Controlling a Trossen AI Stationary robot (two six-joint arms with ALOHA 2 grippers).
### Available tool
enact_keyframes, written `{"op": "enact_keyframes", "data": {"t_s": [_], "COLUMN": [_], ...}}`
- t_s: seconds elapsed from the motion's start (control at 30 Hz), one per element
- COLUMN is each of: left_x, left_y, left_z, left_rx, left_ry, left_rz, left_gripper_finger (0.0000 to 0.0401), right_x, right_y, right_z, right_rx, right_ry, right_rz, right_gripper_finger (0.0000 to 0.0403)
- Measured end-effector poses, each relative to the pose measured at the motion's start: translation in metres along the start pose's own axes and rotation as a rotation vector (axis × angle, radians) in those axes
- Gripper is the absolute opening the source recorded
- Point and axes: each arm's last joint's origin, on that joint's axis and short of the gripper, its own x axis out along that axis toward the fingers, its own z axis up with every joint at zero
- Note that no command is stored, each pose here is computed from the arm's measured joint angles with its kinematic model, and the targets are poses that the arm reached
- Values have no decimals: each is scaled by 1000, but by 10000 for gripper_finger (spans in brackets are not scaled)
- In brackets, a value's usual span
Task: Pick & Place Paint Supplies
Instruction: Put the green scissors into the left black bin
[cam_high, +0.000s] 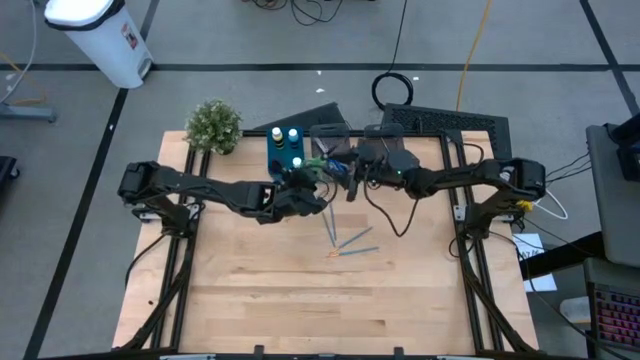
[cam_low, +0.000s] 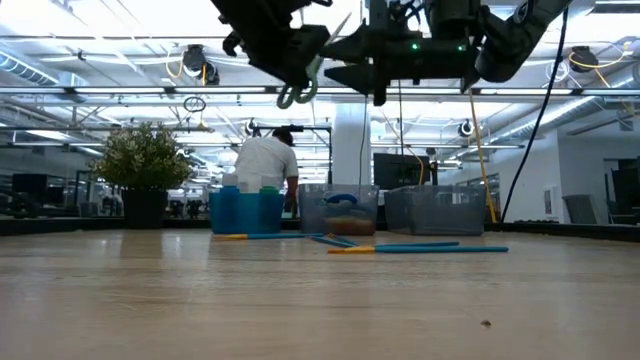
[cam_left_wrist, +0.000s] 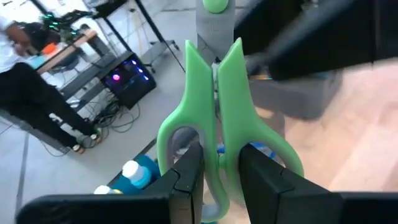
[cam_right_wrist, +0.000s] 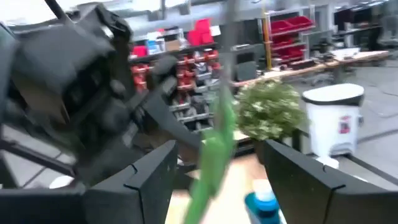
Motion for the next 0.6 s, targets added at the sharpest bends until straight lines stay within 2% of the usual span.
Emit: {"op": "enact_keyframes", "data": {"t_s": [0.07, 0.17, 0.23, 0.33, 0.6], "left_x": [3, 11, 15, 15, -8], "left_y": [-7, -21, -32, -42, -47], "left_z": [-5, -12, -16, -22, -22], "left_rx": [39, 110, 104, 105, 84], "left_ry": [15, 30, 22, 6, -73], "left_rz": [-16, -98, -109, -42, 146], "left_gripper_finger": [83, 82, 82, 82, 82], "right_x": [0, 0, 0, 0, 0], "right_y": [1, 6, 9, 16, 30], "right_z": [-4, -10, -13, -17, -20], "right_rx": [3, 6, 6, 6, 23], "right_ry": [29, 78, 107, 136, 140], "right_rz": [4, 29, 48, 57, 53], "right_gripper_finger": [230, 229, 226, 218, 197]}}
